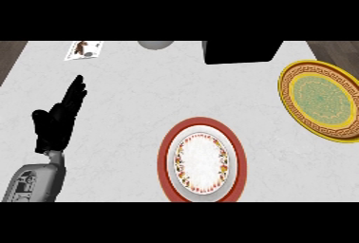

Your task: Pick the croissant from the plate and place it in the plate

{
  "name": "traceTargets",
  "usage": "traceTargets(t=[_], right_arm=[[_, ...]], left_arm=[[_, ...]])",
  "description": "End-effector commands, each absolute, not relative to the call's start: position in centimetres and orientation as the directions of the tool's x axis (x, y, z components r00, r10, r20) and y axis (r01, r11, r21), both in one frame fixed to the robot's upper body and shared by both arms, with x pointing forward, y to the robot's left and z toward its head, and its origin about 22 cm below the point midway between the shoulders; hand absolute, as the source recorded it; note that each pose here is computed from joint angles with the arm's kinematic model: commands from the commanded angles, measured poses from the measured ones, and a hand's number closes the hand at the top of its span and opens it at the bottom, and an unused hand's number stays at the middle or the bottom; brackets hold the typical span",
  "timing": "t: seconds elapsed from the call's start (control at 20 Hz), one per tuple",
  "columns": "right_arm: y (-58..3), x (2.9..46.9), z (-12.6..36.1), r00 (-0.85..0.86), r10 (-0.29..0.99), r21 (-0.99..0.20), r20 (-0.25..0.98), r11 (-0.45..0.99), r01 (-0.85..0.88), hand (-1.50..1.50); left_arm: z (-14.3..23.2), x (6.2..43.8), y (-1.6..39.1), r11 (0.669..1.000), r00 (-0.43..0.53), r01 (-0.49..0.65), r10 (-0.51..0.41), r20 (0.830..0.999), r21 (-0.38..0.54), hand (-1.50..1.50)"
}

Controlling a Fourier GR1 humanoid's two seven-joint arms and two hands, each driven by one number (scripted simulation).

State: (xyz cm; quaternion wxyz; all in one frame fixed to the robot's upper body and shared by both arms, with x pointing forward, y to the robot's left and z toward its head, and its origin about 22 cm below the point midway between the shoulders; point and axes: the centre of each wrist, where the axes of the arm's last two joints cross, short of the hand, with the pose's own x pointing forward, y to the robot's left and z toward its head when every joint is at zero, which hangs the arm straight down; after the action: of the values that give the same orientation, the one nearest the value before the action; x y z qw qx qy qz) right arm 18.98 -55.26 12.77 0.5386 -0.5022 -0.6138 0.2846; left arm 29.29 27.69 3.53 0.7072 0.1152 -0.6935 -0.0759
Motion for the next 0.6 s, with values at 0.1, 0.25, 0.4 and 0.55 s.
traceTargets(t=[0.1,0.25,0.4,0.55], right_arm=[[-59.5,16.6,15.3,-0.06,0.877,-0.826,0.477,0.47,0.312,1.5],[-58.3,19.5,15.4,-0.046,0.865,-0.833,0.5,0.495,0.247,1.5],[-57.4,21.4,12.3,-0.062,0.841,-0.813,0.537,0.536,0.227,1.5],[-55.5,24.1,11.7,-0.084,0.821,-0.8,0.565,0.569,0.191,1.5]], left_arm=[[4.4,30.3,25.0,0.959,-0.008,-0.004,-0.285,0.959,0.285,0.0],[5.2,29.0,26.4,0.96,0.001,0.025,-0.278,0.961,0.278,0.0],[3.0,30.7,26.3,0.964,-0.004,0.008,-0.264,0.964,0.264,0.0],[4.8,30.2,25.6,0.96,-0.019,0.006,-0.278,0.96,0.278,0.0]])
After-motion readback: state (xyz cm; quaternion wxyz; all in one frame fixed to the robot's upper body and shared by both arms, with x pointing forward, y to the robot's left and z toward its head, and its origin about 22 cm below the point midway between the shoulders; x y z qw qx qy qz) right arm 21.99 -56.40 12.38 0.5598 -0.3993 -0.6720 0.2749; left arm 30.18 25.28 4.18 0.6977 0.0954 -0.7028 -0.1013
